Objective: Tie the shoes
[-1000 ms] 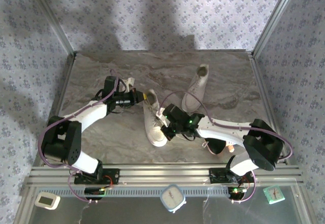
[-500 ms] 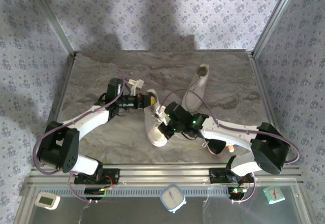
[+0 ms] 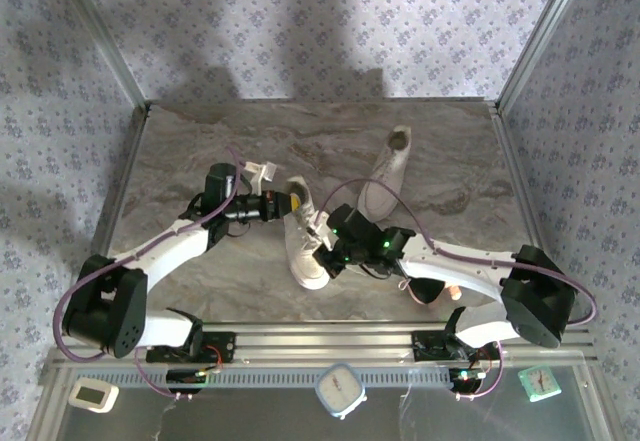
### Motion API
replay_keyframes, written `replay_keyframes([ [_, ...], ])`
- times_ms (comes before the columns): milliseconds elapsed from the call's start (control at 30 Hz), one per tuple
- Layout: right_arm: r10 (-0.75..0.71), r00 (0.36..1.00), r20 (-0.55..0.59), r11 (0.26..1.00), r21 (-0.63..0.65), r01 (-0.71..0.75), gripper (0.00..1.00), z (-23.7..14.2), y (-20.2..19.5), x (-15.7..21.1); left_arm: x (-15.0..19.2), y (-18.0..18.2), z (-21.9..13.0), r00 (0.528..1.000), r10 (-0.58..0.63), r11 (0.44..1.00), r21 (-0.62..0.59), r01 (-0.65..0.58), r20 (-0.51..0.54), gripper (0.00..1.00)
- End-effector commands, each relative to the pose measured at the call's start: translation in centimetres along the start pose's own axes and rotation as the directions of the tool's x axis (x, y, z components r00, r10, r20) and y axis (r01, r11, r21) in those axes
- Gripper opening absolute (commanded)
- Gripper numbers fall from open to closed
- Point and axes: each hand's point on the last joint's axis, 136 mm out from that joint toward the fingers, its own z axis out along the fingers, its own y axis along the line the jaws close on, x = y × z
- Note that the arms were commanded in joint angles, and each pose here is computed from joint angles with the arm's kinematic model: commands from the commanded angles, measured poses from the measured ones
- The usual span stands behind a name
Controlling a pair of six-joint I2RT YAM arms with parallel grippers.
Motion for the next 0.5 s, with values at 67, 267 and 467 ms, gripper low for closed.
replay_keyframes([
  [67, -0.041, 0.995, -0.089, 0.998, 0.034, 0.045, 0.0, 0.4, 0.4, 2.2, -3.0, 1.2, 0.0, 0.995, -0.056, 0.997, -0.044, 0.06, 0.086, 0.0],
  [267, -0.061, 0.99, -0.127, 0.997, 0.044, 0.067, 0.0, 0.7, 0.9, 3.3, -4.1, 1.6, 0.2, 0.992, -0.081, 0.995, -0.053, 0.087, 0.101, 0.0],
  [467, -0.086, 0.983, -0.161, 0.995, 0.034, 0.093, 0.0, 1.1, 1.4, 4.1, -4.5, 2.7, 0.1, 0.986, -0.117, 0.989, -0.081, 0.127, 0.119, 0.0],
])
